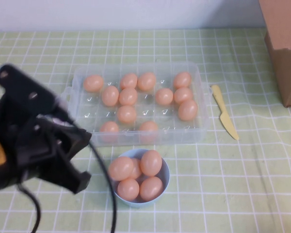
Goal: Take an egg out of the egg box
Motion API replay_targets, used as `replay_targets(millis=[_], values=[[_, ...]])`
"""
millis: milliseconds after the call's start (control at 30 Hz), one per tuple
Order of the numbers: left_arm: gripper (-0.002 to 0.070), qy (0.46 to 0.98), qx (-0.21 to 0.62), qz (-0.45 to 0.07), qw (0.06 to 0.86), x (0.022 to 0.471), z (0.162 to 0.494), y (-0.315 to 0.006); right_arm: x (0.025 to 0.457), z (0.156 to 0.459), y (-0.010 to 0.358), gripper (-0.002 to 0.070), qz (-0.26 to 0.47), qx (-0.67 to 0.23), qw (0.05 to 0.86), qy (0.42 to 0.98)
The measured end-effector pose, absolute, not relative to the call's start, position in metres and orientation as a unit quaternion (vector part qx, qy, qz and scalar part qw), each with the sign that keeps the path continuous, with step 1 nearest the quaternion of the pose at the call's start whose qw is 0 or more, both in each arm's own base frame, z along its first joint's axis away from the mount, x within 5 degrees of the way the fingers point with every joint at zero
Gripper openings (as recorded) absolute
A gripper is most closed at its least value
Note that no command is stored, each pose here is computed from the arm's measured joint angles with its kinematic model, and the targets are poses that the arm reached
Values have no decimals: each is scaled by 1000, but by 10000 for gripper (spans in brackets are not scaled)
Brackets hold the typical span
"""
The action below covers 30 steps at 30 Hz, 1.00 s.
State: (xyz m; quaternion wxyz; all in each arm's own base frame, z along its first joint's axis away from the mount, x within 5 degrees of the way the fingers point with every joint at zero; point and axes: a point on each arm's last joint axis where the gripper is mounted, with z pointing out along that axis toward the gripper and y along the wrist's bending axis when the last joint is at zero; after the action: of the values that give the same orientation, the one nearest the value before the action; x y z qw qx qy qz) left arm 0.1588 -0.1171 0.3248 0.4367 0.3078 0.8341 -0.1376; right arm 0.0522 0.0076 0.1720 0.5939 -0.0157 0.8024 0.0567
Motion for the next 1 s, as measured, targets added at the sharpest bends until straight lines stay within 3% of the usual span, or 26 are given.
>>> replay_targets(millis=[200, 400, 600, 800, 1000], values=[[-1, 795, 281, -162, 513, 127, 318, -93, 52, 172, 8, -17, 57, -16, 594, 802], [-2, 765, 329, -100, 544, 118, 318, -81, 52, 172, 8, -17, 56, -16, 594, 802], [-2, 765, 367, -47, 527, 120, 312, -77, 52, 172, 8, -17, 57, -16, 594, 802], [-2, 767, 332, -76, 543, 121, 316, -79, 52, 172, 8, -17, 57, -16, 594, 802], [-2, 720, 311, -109, 611, 120, 318, -82, 52, 172, 8, -17, 56, -17, 594, 802]])
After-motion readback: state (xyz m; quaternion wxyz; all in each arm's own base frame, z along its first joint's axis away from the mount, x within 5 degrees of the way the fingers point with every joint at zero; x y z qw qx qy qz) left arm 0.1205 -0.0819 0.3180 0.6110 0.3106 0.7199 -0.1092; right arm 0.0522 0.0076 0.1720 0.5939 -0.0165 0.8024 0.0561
